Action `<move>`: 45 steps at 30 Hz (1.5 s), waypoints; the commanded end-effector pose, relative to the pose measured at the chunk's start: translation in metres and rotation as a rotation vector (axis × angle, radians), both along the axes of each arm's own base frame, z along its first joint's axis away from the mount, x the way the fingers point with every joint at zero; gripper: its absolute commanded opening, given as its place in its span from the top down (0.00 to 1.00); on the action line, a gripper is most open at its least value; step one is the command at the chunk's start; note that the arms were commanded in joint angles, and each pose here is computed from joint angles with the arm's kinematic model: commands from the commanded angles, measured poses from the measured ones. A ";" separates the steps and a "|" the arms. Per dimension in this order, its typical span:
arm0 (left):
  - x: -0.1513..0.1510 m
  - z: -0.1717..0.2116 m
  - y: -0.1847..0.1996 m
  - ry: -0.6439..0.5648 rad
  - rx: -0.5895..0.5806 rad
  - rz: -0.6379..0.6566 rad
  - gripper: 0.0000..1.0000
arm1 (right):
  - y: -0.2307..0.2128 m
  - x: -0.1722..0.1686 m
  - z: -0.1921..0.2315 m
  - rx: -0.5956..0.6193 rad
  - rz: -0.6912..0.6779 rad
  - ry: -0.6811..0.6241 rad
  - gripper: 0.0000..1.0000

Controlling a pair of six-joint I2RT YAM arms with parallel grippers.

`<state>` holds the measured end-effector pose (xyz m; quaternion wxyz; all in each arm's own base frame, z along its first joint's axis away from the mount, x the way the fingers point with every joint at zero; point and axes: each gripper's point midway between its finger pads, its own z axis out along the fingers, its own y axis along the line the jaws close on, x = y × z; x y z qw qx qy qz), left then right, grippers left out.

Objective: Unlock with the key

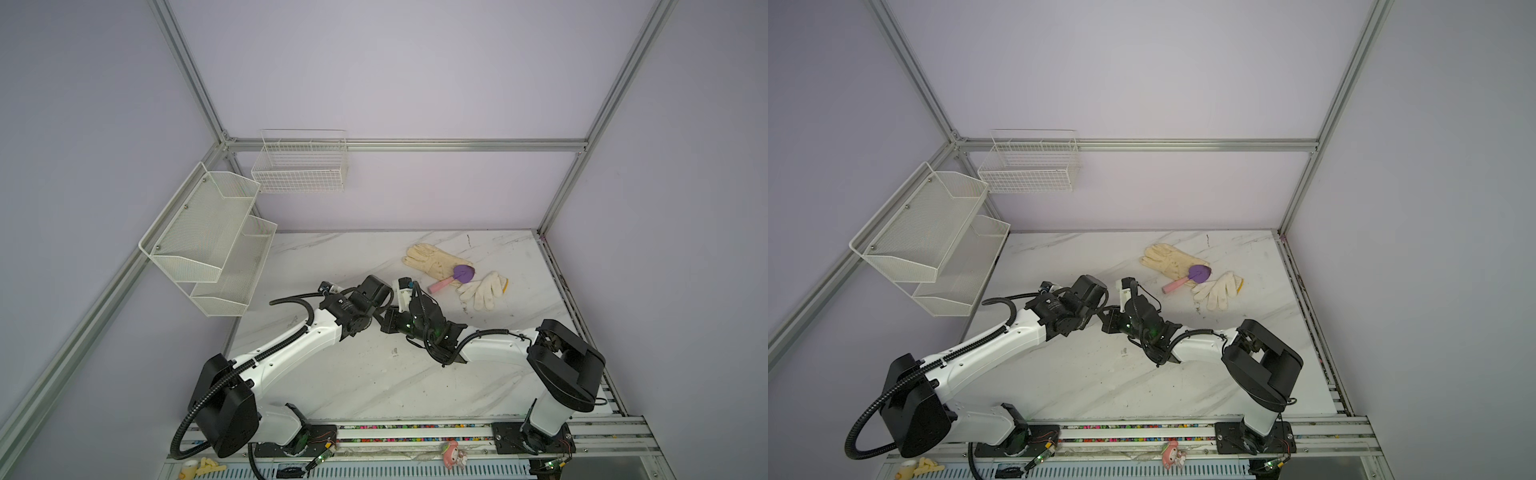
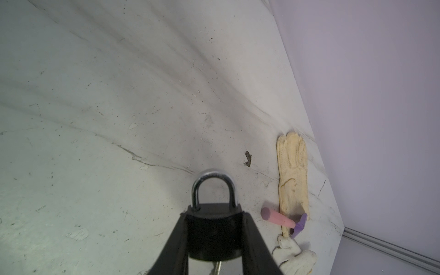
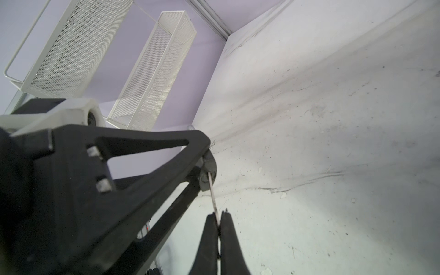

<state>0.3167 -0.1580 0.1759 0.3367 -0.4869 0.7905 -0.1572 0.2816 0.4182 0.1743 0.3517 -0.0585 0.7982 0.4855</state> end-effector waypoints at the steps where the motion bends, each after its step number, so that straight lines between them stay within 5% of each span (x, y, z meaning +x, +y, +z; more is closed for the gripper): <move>1: -0.038 -0.033 0.001 0.177 0.083 -0.103 1.00 | -0.007 0.030 0.079 0.094 -0.135 -0.177 1.00; 11: -0.029 -0.030 -0.008 0.185 0.019 -0.147 1.00 | 0.015 0.009 0.050 -0.030 -0.043 -0.275 1.00; 17: -0.023 -0.008 -0.026 0.137 -0.054 -0.216 1.00 | 0.019 0.000 0.006 -0.108 -0.063 -0.183 1.00; 20: -0.024 -0.013 -0.025 0.153 -0.022 -0.213 1.00 | 0.025 -0.011 0.028 0.000 -0.001 -0.212 1.00; 24: -0.033 -0.031 -0.035 0.187 -0.019 -0.227 1.00 | 0.029 -0.020 0.084 0.340 0.149 -0.149 1.00; 27: -0.040 -0.038 -0.039 0.197 -0.037 -0.243 1.00 | 0.014 -0.008 0.102 0.486 0.122 -0.084 1.00; 30: -0.042 -0.035 -0.033 0.197 0.014 -0.264 1.00 | 0.017 0.006 0.089 0.396 0.056 -0.066 1.00; 36: -0.051 -0.038 -0.034 0.230 -0.018 -0.307 1.00 | 0.017 0.014 0.054 -0.002 -0.089 -0.276 1.00; 39: -0.049 -0.033 -0.037 0.216 -0.046 -0.322 1.00 | 0.024 0.001 0.051 0.017 -0.003 -0.276 1.00; 42: -0.045 -0.023 -0.031 0.197 -0.044 -0.324 1.00 | 0.026 -0.021 0.055 0.135 0.106 -0.111 1.00; 45: -0.043 -0.015 -0.022 0.178 -0.035 -0.316 1.00 | 0.018 -0.033 0.033 0.092 0.089 0.049 1.00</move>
